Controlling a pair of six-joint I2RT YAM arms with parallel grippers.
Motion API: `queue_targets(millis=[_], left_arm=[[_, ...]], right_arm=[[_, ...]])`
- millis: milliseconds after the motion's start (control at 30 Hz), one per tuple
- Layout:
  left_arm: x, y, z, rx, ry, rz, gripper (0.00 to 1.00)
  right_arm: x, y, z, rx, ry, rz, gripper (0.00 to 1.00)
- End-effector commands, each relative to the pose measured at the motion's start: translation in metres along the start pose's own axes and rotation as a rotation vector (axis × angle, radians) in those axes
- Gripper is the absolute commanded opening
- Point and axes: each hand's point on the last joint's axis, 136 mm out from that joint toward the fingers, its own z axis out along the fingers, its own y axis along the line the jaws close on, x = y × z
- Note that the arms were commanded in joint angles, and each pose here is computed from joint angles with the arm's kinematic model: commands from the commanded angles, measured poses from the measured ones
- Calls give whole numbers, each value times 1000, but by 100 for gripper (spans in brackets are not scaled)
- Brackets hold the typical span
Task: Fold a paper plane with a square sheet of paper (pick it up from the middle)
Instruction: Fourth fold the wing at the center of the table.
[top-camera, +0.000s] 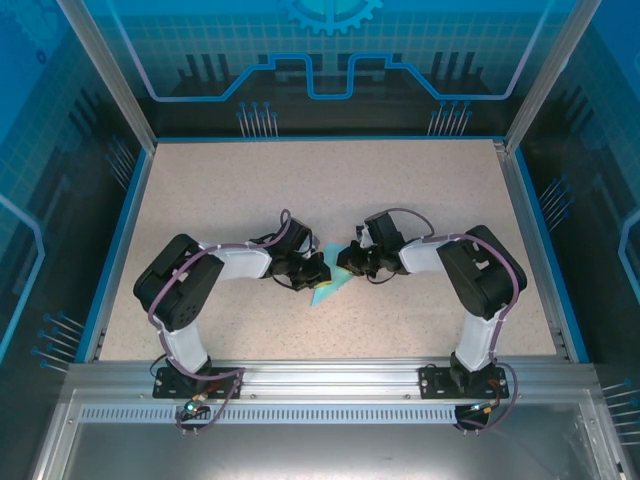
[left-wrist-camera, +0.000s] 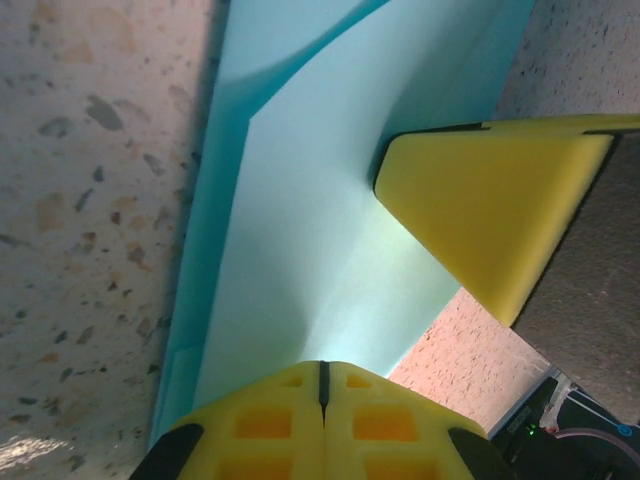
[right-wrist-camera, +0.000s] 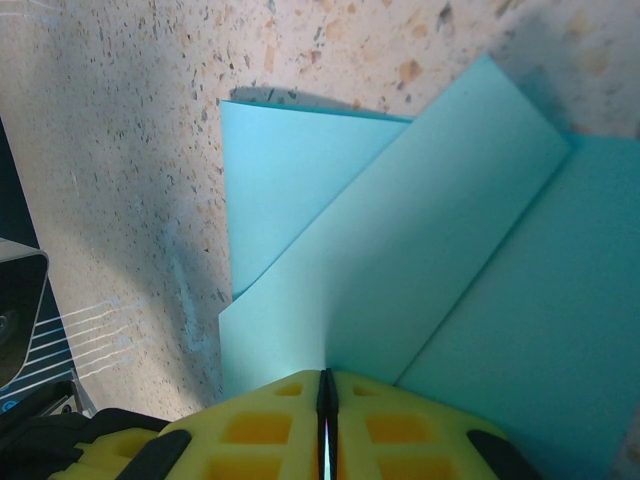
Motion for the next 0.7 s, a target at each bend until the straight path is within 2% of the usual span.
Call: queue_targets(millis=[0, 267, 667], left_arm=[[-4, -10, -2, 12, -14, 18, 5], [-3, -13, -11, 18, -36, 37, 6], [-7, -9, 1, 10, -18, 36, 6]], right_arm=[[10, -32, 0, 131, 24, 20, 12], [-1, 17, -20, 73, 4, -94, 17], [3, 18, 2, 51, 34, -68, 17]])
